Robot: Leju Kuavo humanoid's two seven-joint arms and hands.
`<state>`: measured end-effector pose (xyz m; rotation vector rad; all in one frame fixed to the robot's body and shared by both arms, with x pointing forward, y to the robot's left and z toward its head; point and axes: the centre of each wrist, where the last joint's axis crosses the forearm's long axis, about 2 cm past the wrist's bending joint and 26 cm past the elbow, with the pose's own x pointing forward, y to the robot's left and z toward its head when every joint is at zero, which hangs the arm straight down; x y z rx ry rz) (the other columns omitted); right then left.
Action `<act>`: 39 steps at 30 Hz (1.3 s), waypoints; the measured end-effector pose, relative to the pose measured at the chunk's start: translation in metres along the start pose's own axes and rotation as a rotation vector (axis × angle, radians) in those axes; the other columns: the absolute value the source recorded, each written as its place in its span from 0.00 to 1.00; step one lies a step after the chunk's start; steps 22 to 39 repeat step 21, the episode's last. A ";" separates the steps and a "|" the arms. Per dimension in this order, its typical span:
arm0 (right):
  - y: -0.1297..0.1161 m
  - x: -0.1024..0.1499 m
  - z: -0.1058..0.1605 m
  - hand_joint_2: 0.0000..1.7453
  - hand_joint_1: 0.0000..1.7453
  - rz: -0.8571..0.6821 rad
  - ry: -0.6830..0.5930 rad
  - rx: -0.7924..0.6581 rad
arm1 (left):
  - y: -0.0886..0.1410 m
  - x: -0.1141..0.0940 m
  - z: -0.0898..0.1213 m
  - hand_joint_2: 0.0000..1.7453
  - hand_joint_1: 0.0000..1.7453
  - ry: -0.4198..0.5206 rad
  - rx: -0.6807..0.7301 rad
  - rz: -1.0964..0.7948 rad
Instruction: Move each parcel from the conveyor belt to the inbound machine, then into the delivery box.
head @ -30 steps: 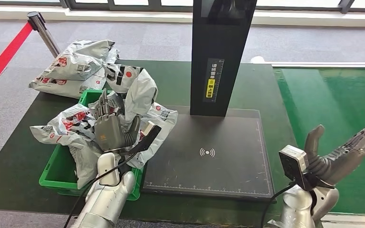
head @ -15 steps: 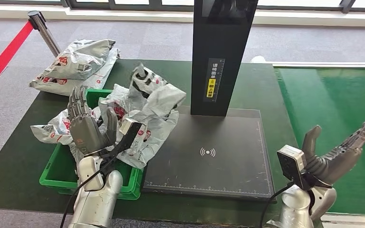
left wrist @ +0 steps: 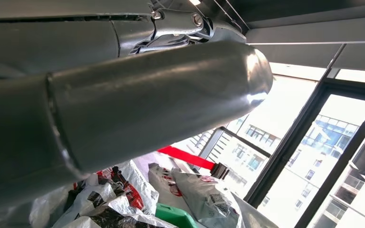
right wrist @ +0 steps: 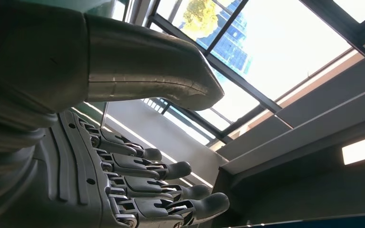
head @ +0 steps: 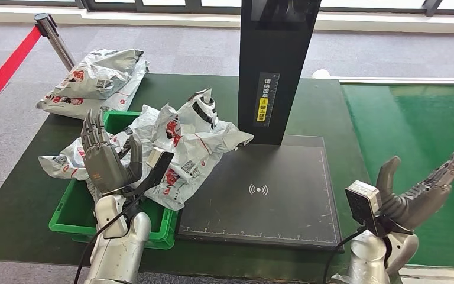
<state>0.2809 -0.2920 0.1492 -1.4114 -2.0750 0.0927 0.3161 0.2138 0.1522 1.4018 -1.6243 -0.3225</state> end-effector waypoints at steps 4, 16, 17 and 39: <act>0.000 0.000 0.000 1.00 0.00 0.000 0.000 0.000 | 0.000 0.000 0.000 0.00 0.00 -0.001 0.000 -0.005; 0.000 0.000 0.000 1.00 0.00 -0.001 0.000 0.000 | 0.000 0.000 0.000 0.00 0.00 -0.001 0.001 -0.005; 0.000 0.000 0.000 1.00 0.00 0.000 0.000 0.000 | 0.000 0.000 0.000 0.00 0.00 -0.001 0.001 -0.005; 0.000 0.000 0.000 1.00 0.00 0.000 0.000 0.000 | 0.000 0.000 0.000 0.00 0.00 -0.001 0.002 -0.005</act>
